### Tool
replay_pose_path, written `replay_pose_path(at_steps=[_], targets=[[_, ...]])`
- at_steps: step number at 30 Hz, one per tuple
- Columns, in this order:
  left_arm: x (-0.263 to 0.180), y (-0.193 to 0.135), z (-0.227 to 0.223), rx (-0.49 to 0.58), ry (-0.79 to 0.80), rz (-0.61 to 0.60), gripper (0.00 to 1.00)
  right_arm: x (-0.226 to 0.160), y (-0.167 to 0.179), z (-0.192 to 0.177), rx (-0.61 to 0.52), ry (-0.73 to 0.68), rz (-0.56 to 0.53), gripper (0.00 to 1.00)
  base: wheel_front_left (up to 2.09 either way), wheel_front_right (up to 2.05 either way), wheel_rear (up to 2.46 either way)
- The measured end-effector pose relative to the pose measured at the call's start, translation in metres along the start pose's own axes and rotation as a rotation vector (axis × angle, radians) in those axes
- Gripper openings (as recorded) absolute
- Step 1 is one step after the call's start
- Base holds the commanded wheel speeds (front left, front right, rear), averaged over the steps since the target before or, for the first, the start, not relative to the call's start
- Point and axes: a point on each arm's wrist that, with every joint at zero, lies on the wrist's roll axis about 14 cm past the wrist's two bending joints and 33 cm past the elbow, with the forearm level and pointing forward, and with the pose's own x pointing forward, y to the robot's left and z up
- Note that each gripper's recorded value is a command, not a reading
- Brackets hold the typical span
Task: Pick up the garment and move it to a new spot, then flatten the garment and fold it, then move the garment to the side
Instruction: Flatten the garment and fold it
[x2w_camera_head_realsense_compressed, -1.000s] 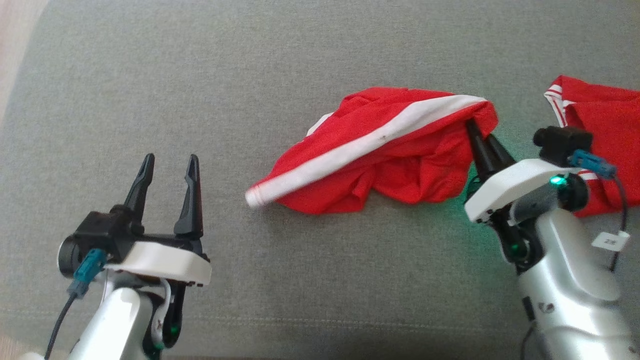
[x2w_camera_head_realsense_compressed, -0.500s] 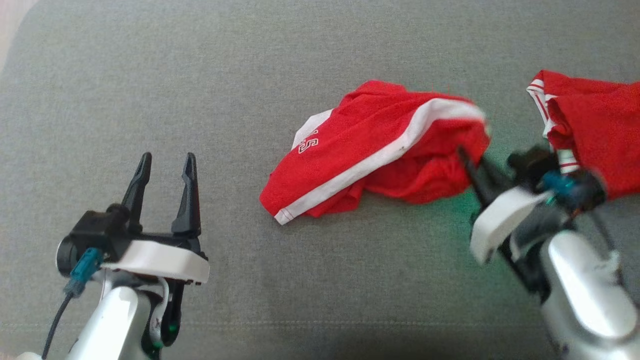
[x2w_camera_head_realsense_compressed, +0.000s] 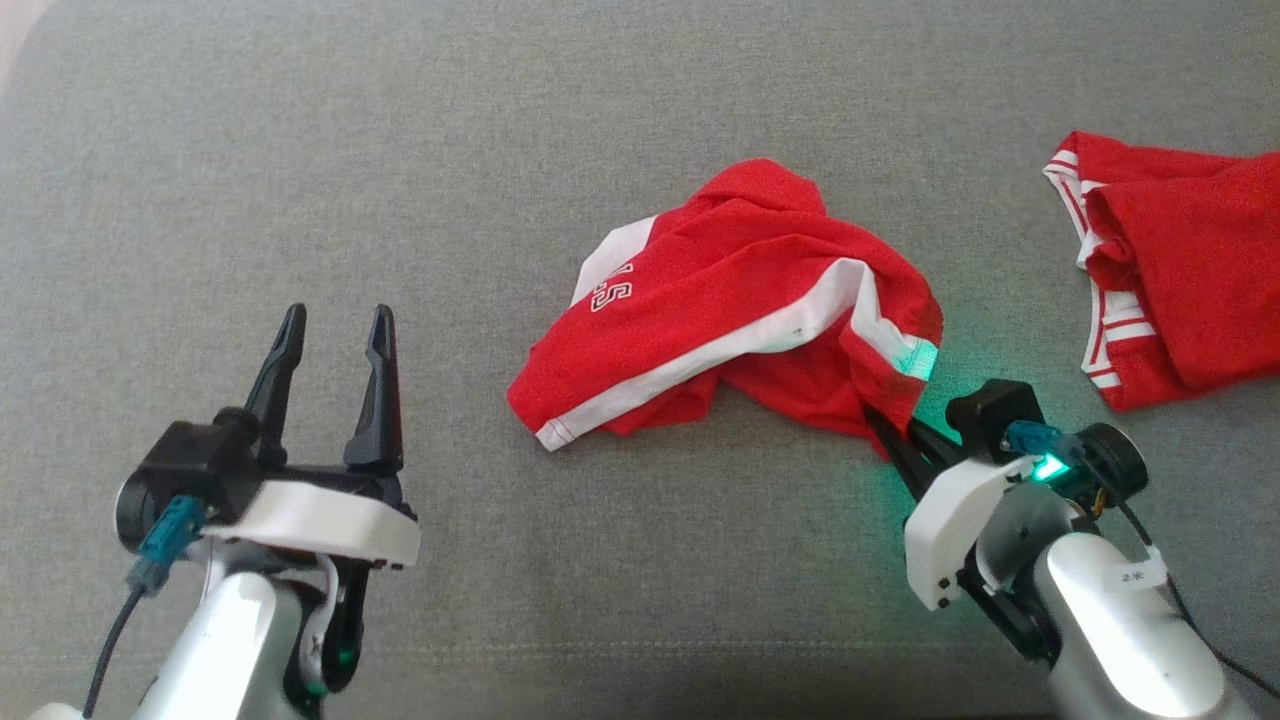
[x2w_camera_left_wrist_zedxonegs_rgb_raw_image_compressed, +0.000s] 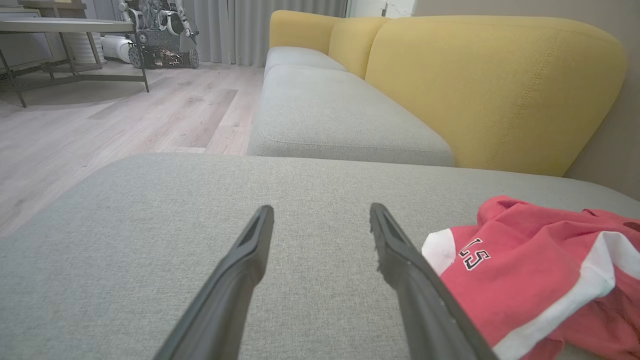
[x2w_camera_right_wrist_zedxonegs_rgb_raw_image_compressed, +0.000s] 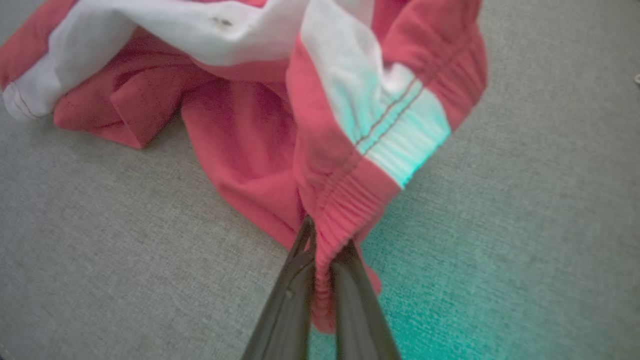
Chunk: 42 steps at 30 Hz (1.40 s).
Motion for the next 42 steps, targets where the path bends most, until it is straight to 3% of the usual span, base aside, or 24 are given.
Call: replay_pose_path(at_steps=[1,2,3,20,30,42], targets=[[0.0,0.0,0.0,0.0,-0.001,0.0,1.0,0.0,0.002,-0.001,0.004,0.003,0.003,0.14,0.0,0.0,0.0],[0.0,0.0,0.0,0.0,-0.001,-0.001,1.0,0.001,0.003,-0.001,0.01,0.001,0.003,0.45,0.0,0.0,0.0],[0.0,0.0,0.001,0.002,-0.002,-0.001,1.0,0.001,0.003,0.001,0.023,-0.009,0.001,1.0,0.0,0.0,0.0],[-0.017,-0.004,0.014,0.021,-0.035,-0.005,1.0,-0.06,-0.014,0.038,0.251,-0.287,-0.166,1.0,0.0,0.0,0.0],[-0.023,-0.004,0.026,0.076,-0.059,-0.01,1.0,-0.105,-0.048,0.093,0.215,-0.529,-0.301,1.0,0.0,0.0,0.0],[-0.041,-0.008,0.018,0.09,-0.011,-0.014,1.0,-0.116,-0.047,0.108,0.204,-0.581,-0.309,1.0,0.0,0.0,0.0]])
